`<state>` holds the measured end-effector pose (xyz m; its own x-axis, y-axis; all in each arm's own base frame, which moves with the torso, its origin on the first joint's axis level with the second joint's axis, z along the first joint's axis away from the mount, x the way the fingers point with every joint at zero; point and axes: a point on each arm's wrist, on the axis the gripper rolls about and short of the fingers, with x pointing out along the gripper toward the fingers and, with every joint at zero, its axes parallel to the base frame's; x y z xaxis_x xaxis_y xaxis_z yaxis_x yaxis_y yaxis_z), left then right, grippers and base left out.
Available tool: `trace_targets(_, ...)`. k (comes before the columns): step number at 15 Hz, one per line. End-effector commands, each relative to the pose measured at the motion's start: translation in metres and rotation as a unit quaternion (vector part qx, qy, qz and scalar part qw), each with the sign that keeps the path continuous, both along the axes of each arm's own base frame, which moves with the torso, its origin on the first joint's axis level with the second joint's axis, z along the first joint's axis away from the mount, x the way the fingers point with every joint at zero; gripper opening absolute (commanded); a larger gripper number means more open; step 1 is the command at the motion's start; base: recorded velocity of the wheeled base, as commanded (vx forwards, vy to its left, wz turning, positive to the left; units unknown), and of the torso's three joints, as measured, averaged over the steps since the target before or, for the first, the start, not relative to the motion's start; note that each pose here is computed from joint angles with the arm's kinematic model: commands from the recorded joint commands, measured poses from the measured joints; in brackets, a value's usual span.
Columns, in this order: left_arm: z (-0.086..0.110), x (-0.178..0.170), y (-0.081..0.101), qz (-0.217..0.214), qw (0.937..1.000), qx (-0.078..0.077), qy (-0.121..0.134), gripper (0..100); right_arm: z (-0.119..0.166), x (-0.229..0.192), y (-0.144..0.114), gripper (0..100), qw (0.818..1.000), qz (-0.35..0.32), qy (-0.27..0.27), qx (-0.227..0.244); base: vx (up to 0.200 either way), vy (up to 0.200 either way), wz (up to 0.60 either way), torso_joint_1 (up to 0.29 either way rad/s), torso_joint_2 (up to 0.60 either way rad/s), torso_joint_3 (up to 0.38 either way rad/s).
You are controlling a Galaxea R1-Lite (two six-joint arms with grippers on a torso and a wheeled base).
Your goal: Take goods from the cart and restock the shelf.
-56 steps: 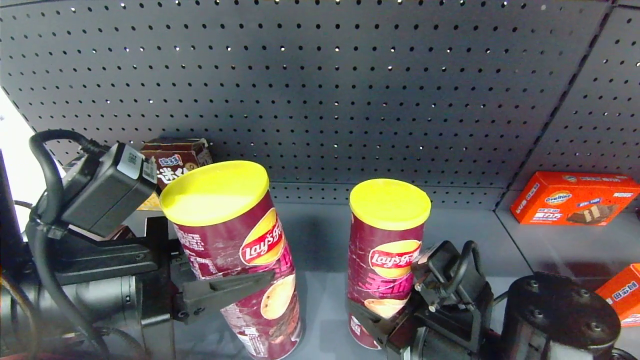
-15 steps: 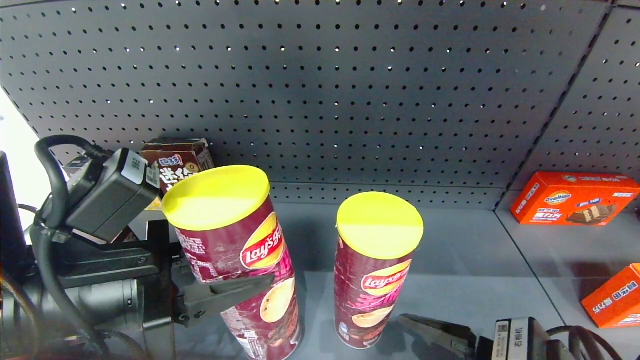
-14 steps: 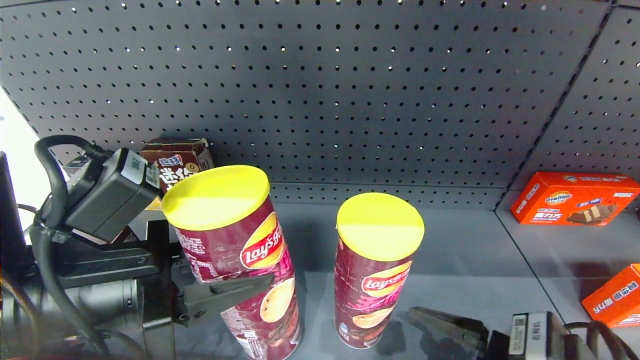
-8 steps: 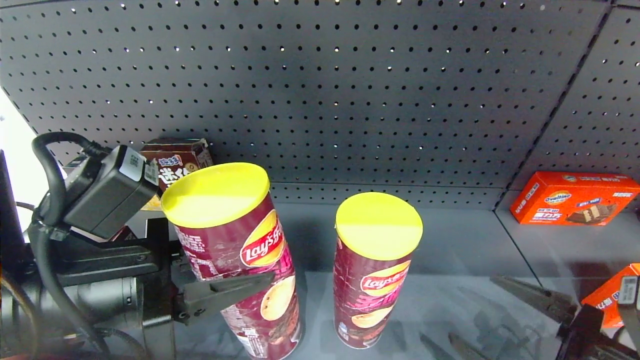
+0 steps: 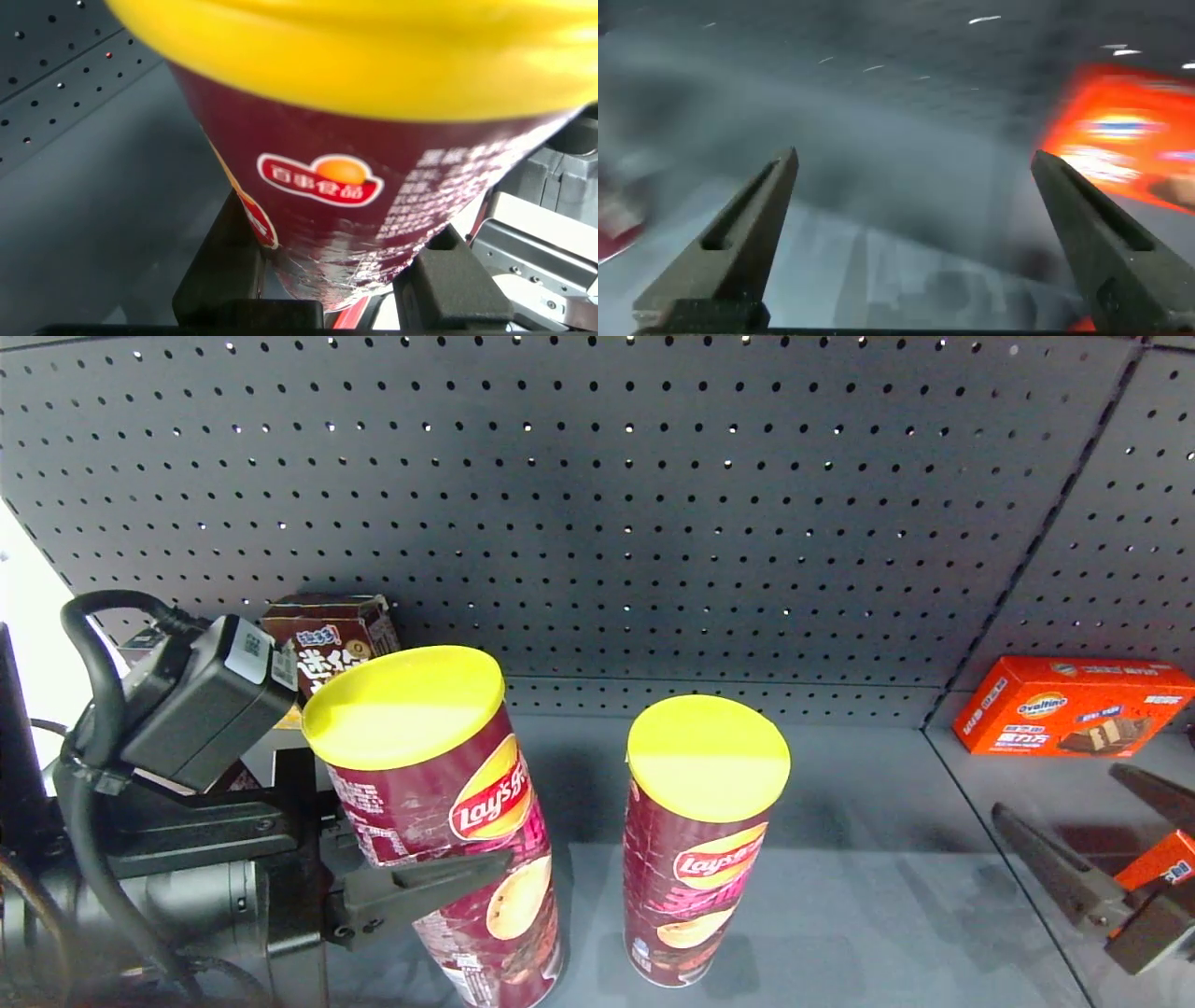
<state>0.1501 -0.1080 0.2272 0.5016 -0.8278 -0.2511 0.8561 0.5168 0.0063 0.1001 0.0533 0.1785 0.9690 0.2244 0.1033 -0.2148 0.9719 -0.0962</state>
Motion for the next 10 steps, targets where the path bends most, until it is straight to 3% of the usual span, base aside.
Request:
trace_targets(1,-0.001,-0.001,0.000,-0.002,1.0000,0.001,0.001,0,0.018,-0.008,-0.022,100,0.995,-0.076,-0.057,0.029,0.000,0.000,0.00,0.000,0.00,0.000)
trace_targets(5,0.002,-0.006,0.003,-0.003,1.0000,-0.004,-0.005,0,0.027,-0.024,-0.043,100,0.981,-0.163,-0.102,0.037,0.000,0.000,0.00,0.000,0.00,0.000)
trace_targets(8,-0.001,-0.011,0.006,-0.003,1.0000,-0.003,-0.005,0,0.040,-0.041,-0.052,100,0.957,-0.249,-0.146,0.021,0.000,0.000,0.00,0.000,0.00,0.000)
trace_targets(10,-0.003,-0.015,0.009,-0.003,1.0000,-0.004,-0.005,0,0.037,-0.054,-0.054,100,0.955,-0.255,-0.151,0.001,0.000,0.000,0.00,0.000,0.00,0.000)
